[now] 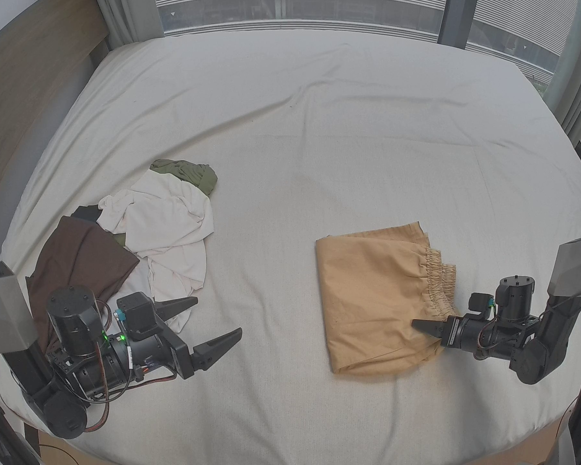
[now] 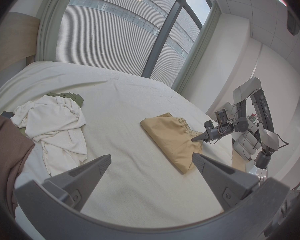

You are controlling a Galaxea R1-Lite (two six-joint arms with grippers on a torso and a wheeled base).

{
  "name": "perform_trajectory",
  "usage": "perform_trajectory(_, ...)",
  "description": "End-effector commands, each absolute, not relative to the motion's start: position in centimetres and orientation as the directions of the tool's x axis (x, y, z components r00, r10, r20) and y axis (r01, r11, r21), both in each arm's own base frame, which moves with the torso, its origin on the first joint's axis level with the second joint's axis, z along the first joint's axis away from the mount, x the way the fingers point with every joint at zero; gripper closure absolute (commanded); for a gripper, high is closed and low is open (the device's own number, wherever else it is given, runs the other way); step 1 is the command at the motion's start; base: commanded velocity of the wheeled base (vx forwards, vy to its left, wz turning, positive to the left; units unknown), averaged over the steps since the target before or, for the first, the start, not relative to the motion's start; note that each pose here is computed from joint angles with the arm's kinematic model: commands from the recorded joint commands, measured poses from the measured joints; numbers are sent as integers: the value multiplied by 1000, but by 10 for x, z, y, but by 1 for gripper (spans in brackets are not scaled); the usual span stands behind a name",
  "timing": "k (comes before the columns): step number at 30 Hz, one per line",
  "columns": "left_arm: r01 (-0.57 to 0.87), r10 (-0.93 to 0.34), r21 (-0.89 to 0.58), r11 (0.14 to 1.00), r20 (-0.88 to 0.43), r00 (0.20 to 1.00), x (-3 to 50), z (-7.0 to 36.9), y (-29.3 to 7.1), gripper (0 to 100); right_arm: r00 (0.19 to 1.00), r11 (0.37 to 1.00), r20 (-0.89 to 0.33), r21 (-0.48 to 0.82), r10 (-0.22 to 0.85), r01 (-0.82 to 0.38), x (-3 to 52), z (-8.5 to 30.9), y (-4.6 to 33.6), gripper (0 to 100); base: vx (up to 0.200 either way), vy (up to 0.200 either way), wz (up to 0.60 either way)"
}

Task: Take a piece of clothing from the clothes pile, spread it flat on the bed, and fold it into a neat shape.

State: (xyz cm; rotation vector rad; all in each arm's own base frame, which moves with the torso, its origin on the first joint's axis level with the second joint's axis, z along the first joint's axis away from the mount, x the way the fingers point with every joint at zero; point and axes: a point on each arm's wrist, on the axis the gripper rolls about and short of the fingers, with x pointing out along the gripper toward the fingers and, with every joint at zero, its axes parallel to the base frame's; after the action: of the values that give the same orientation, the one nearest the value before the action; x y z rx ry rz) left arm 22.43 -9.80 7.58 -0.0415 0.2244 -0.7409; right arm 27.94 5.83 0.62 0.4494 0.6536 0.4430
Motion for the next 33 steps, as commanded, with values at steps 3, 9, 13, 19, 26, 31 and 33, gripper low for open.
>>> perform_trajectory(3, 657, -671, -142, 741, -188, 717, 225, 76, -97, 0, 696, 797, -462, 540, 550, -271, 276, 11, 68, 100, 0, 0, 0)
perform_trajectory(9, 654, -670, -147, 742, -173, 722, 224, 80, -96, 0, 720, 728, -321, 581, 615, -364, 268, 46, 84, 100, 0, 0, 0)
perform_trajectory(13, 652, -670, -154, 742, -169, 722, 223, 81, -95, 0, 715, 671, -231, 609, 660, -423, 265, 70, 98, 100, 0, 0, 0)
perform_trajectory(19, 653, -676, -174, 737, -173, 716, 222, 80, -97, 0, 696, 605, -129, 622, 706, -498, 268, 95, 116, 100, 0, 0, 0)
perform_trajectory(26, 653, -676, -176, 736, -179, 714, 222, 79, -97, 0, 680, 571, -69, 608, 730, -551, 271, 116, 127, 100, 0, 0, 0)
perform_trajectory(31, 660, -688, -194, 726, -183, 702, 221, 77, -102, 0, 657, 543, -37, 598, 753, -589, 268, 136, 137, 100, 0, 0, 0)
perform_trajectory(33, 663, -693, -203, 720, -185, 697, 220, 77, -103, 0, 655, 537, -20, 593, 755, -601, 268, 143, 138, 100, 0, 0, 0)
